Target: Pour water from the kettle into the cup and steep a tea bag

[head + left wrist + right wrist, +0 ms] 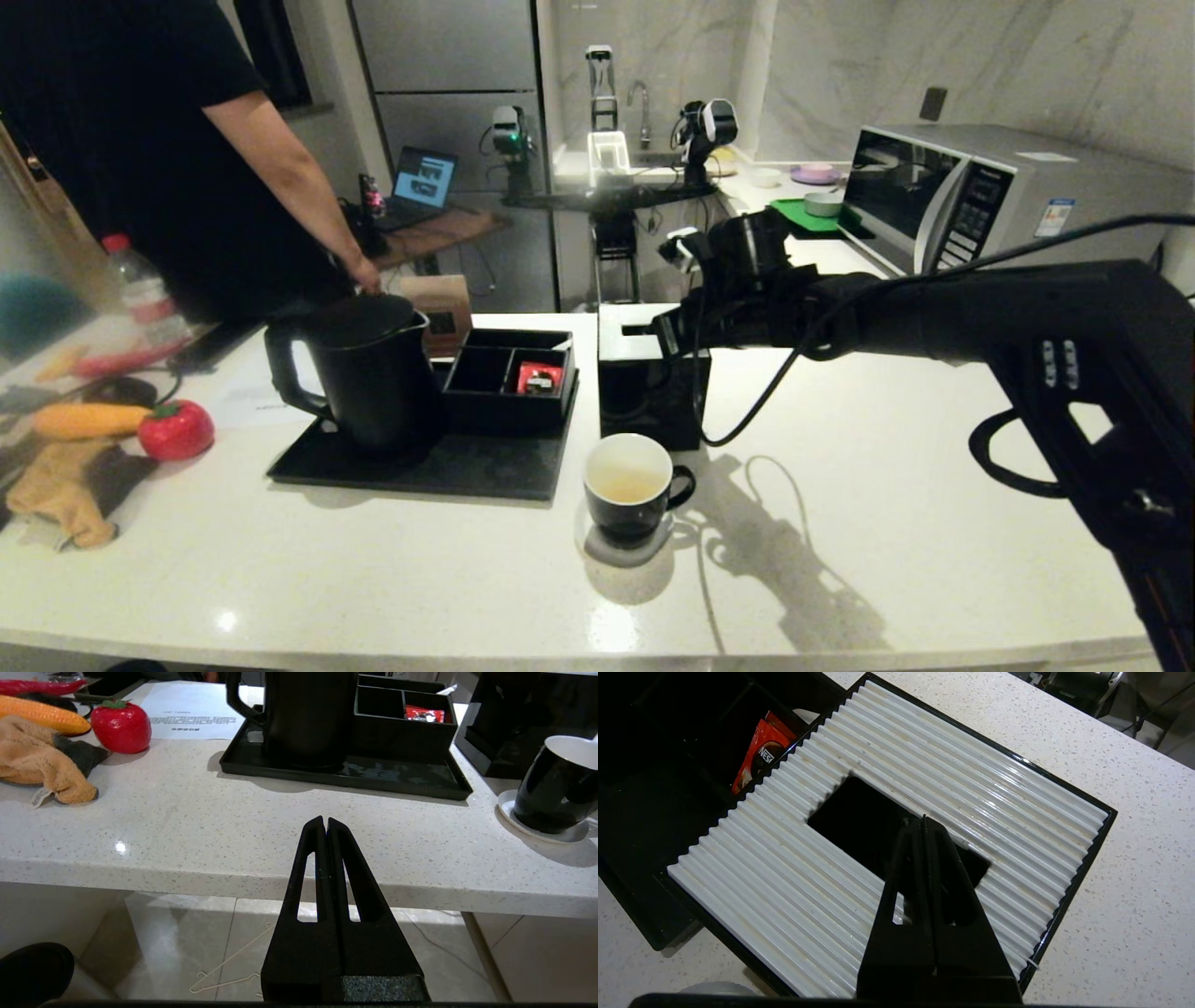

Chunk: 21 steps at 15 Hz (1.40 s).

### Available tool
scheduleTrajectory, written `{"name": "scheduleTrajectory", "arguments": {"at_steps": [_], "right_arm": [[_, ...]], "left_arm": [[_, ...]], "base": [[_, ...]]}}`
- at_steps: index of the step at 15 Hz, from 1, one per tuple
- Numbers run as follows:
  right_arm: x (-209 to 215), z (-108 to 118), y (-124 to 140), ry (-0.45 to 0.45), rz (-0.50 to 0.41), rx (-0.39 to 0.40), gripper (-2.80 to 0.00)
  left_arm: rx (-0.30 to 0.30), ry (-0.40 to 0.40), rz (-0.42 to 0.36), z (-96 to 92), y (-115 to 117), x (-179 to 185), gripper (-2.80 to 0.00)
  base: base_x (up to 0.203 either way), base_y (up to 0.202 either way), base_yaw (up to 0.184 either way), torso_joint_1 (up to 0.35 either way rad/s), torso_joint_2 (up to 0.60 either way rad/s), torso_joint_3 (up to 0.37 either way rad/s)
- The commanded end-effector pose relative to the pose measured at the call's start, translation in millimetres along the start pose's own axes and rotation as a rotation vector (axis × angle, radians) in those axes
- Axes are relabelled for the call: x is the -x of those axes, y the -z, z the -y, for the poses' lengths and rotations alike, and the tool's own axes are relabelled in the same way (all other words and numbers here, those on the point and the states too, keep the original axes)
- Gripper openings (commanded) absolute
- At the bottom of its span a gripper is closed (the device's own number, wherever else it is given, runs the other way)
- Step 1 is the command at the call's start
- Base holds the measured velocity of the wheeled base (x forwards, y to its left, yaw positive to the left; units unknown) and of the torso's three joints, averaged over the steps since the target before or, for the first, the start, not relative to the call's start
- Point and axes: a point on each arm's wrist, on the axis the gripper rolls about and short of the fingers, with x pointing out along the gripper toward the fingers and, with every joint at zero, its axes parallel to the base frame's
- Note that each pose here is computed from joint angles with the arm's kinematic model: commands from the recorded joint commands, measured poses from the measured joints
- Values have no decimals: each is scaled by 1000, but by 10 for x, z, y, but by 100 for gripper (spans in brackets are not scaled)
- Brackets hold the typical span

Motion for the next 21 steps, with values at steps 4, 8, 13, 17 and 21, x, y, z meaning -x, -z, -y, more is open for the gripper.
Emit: {"name": "scheduleTrajectory", "arguments": {"at_steps": [4,8,13,17,21], "right_arm": [[-1,-84,-18,-16,5,8,-280],[72,-73,-93,11,22,10,-280],[297,-67,-308,20,81,15,-280],[495,-51,-459,35,120,16,-280],[765,-7,-587,55,149,13,-280]], "left_arm": [[1,0,1,0,0,0,-280],[1,0,1,0,0,0,-280],[1,0,1,0,0,0,-280],[1,0,1,0,0,0,-280],[1,0,1,0,0,0,-280]], "base": [[0,0,0,0,0,0],[0,0,0,0,0,0],[0,0,0,0,0,0],[0,0,0,0,0,0],[0,0,0,0,0,0]]}}
